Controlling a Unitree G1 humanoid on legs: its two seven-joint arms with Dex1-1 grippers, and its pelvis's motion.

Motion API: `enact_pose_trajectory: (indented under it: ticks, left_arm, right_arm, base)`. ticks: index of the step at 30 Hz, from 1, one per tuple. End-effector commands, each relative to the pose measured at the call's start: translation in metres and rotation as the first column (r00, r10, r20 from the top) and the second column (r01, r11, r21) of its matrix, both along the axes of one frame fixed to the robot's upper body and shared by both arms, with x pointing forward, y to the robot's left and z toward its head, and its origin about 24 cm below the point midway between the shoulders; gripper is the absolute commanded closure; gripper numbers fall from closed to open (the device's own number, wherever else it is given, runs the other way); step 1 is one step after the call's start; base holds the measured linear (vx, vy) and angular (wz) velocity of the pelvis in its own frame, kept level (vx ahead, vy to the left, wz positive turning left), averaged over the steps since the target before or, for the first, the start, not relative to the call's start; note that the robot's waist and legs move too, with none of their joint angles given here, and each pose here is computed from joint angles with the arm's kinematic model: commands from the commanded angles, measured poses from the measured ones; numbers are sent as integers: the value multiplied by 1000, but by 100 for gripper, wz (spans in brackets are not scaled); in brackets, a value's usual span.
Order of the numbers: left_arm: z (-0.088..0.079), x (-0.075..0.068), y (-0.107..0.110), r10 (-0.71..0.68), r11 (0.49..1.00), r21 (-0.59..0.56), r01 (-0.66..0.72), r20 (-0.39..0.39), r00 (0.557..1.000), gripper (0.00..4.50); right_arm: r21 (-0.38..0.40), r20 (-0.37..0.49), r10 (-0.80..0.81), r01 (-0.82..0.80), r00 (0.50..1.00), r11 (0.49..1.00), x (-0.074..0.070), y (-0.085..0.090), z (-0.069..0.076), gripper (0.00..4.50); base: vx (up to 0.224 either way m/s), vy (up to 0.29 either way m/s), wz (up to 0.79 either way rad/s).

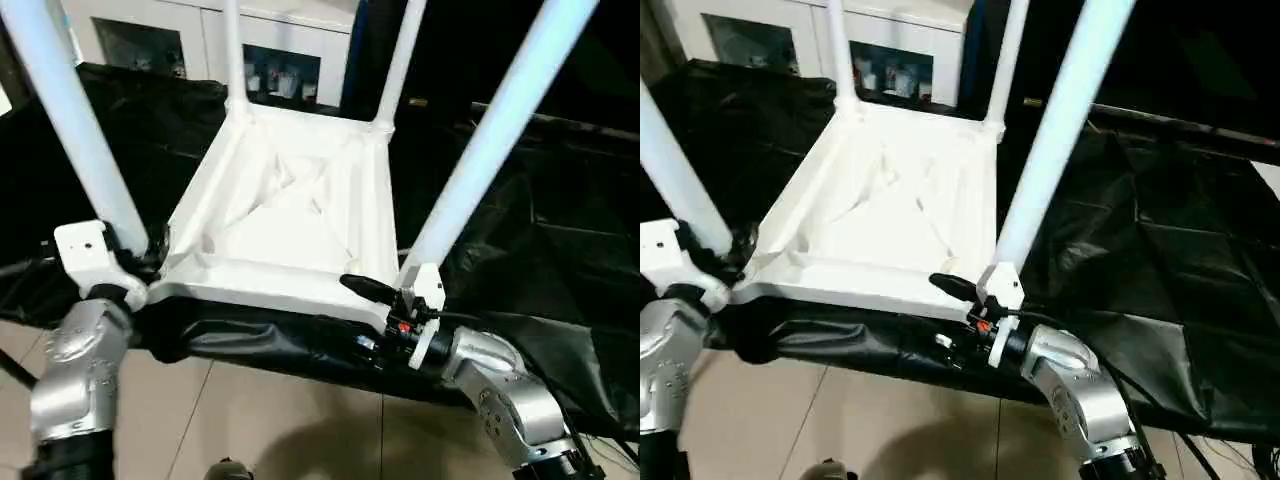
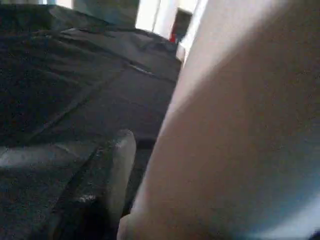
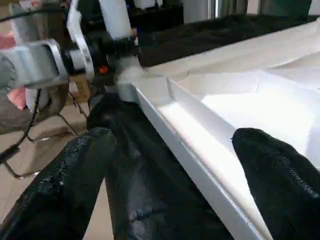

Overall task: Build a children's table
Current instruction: Flip table

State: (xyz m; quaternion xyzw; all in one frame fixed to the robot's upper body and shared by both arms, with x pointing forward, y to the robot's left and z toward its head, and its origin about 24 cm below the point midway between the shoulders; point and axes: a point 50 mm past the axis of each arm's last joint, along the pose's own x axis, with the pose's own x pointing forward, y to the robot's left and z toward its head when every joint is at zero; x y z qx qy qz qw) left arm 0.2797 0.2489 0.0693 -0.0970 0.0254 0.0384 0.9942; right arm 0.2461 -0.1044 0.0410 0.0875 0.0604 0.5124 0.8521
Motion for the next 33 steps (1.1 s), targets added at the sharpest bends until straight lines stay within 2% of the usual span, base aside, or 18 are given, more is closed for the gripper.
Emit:
enact_pose_trajectory:
  ticks: [1, 3, 6, 10, 13, 14, 15, 16, 17, 20, 23, 28, 29, 31, 32, 33]
  left_arm:
    - [11, 3, -23, -13, 984, -178, 25, 71, 997, 178]
    - [14, 4, -28, -16, 975, -217, 34, 86, 996, 196]
    - [17, 8, -43, -24, 952, -302, 52, 98, 995, 194]
    - [22, 12, -60, -67, 935, -340, 101, 111, 992, 196]
    - [26, 17, -76, -80, 925, -362, 113, 104, 991, 196]
    - [27, 18, -80, -82, 924, -366, 113, 98, 992, 196]
    - [27, 19, -82, -83, 923, -368, 113, 95, 992, 196]
    - [29, 22, -86, -42, 915, -397, 70, 78, 996, 196]
    - [29, 23, -87, -28, 911, -408, 56, 74, 997, 196]
    - [33, 28, -89, -4, 903, -428, 37, 76, 997, 197]
    - [36, 30, -92, 5, 890, -456, 35, 86, 996, 197]
    - [38, 31, -94, -22, 919, -390, 58, 96, 995, 198]
    - [38, 31, -94, -23, 920, -388, 59, 96, 995, 198]
    - [38, 32, -94, -23, 917, -393, 59, 95, 995, 198]
    - [39, 32, -95, -22, 913, -403, 59, 96, 995, 198]
    - [39, 33, -96, -19, 907, -418, 57, 94, 995, 198]
  right_arm:
    - [-18, 32, -39, 40, 999, 999, 5, -3, 6, 25]
    - [-12, 32, -46, 46, 998, 999, 6, -3, 8, 25]
    - [-12, 39, -52, 53, 998, 999, 7, -1, 9, 25]
    - [-7, 54, -69, 69, 996, 998, 8, -1, 10, 25]
    - [20, 77, -162, 161, 984, 987, 16, -6, 15, 25]
    - [45, 63, -203, 201, 977, 979, 20, -9, 17, 5]
    - [61, 51, -222, 219, 974, 974, 22, -10, 18, 5]
    - [143, -24, -230, 232, 973, 962, 25, -12, 22, 0]
    - [164, -42, -219, 223, 975, 961, 25, -11, 23, 0]
    - [156, -36, -163, 167, 986, 974, 20, -10, 24, 0]
    - [177, -47, -170, 176, 984, 968, 18, -15, 26, 0]
    - [222, -34, -97, 102, 995, 970, 10, -24, 36, 0]
    - [223, -36, -85, 91, 996, 971, 9, -25, 37, 0]
    - [169, -61, -142, 150, 988, 974, 15, -31, 32, 0]
    - [110, -85, -224, 233, 971, 966, 23, -34, 25, 0]
    - [52, -128, -345, 354, 930, 934, 34, -39, 15, 0]
  base:
    - [0, 0, 0]
    - [0, 0, 0]
    - [0, 0, 0]
    - [0, 0, 0]
    - [0, 0, 0]
    - [0, 0, 0]
    - [0, 0, 0]
    - [0, 0, 0]
    - [0, 0, 0]
    - [0, 0, 0]
    - [0, 0, 0]
    - [0, 0, 0]
    - [0, 0, 0]
    - [0, 0, 0]
    - [0, 0, 0]
    - [0, 0, 0]
